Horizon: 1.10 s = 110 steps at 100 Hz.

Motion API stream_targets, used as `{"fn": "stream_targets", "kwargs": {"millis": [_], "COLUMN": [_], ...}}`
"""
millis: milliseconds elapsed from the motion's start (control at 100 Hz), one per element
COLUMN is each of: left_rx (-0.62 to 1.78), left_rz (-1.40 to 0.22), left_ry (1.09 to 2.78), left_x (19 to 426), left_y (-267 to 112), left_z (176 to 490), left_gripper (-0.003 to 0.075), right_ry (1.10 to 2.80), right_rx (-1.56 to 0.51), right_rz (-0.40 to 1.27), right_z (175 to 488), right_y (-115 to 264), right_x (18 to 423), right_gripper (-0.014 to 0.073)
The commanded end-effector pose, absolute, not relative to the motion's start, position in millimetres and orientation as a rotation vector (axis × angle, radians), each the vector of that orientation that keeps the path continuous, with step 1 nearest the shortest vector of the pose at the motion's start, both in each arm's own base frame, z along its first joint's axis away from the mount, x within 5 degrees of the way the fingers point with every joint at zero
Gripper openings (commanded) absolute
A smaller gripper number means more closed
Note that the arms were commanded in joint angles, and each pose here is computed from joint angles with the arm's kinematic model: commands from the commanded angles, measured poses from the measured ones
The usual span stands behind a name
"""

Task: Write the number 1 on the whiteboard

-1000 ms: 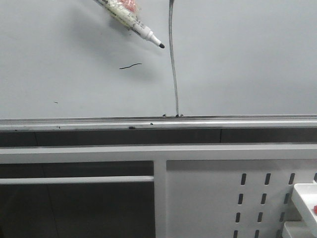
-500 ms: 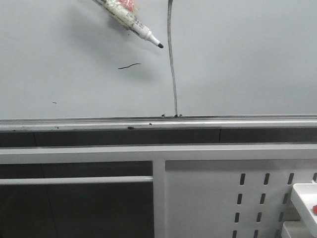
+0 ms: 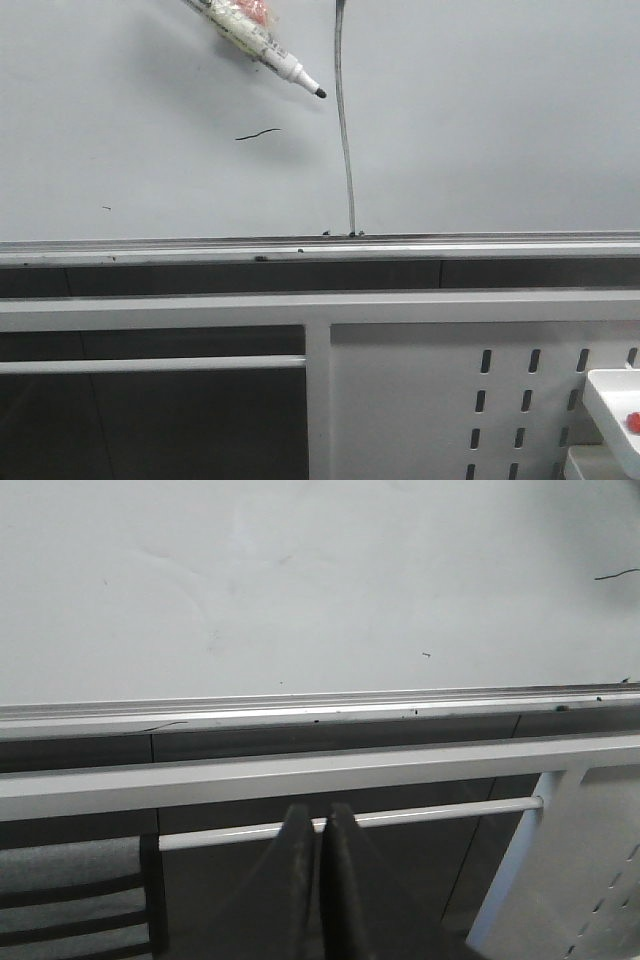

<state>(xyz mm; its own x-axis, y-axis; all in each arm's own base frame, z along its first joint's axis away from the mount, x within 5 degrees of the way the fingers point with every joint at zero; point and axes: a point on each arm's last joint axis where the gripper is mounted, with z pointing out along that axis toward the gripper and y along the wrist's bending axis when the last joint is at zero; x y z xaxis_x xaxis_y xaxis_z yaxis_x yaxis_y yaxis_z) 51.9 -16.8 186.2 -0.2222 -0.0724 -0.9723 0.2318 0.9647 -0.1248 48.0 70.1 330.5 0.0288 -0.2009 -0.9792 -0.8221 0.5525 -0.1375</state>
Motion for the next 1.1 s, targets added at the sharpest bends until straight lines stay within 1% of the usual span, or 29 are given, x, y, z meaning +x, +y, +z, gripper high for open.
{"fn": "stream_targets", "kwargs": {"millis": [0, 90, 210, 310, 430, 510, 540, 620, 770, 870, 940, 1090], "left_rx": [0.082, 0.082, 0.082, 0.082, 0.082, 0.082, 0.082, 0.082, 0.082, 0.082, 0.082, 0.083], "left_rz": [-0.290, -0.290, -0.290, -0.290, -0.290, -0.290, -0.290, -0.290, -0.290, -0.290, -0.290, -0.291], "left_ry": [1.721, 1.721, 1.721, 1.721, 1.721, 1.721, 1.721, 1.721, 1.721, 1.721, 1.721, 1.721], "left_x": [53, 53, 53, 53, 53, 53, 53, 53, 53, 53, 53, 53], "left_y": [-15, -15, -15, -15, -15, -15, -15, -15, -15, -15, -15, -16], "left_z": [182, 182, 182, 182, 182, 182, 182, 182, 182, 182, 182, 182], "left_gripper": [-0.0020, -0.0020, -0.0020, -0.0020, -0.0020, -0.0020, -0.0020, -0.0020, -0.0020, -0.0020, -0.0020, -0.0020], "right_ry": [1.420, 1.450, 1.519, 1.506, 1.476, 1.477, 1.463, 1.497, 1.568, 1.593, 1.667, 1.724], "right_rx": [-0.803, -0.715, -0.645, -0.585, -0.495, -0.441, -0.443, -0.385, -0.374, -0.358, -0.354, -0.328], "right_rz": [0.457, 0.387, 0.313, 0.277, 0.273, 0.299, 0.280, 0.315, 0.280, 0.258, 0.223, 0.180], "right_z": [338, 327, 303, 294, 289, 282, 277, 259, 220, 201, 195, 188], "right_y": [64, 59, 54, 50, 47, 46, 45, 43, 37, 32, 28, 20], "right_x": [60, 69, 78, 82, 86, 87, 87, 88, 84, 78, 74, 63], "right_gripper": [-0.0050, -0.0050, -0.0050, -0.0050, -0.0050, -0.0050, -0.0050, -0.0050, -0.0050, -0.0050, -0.0050, -0.0050]}}
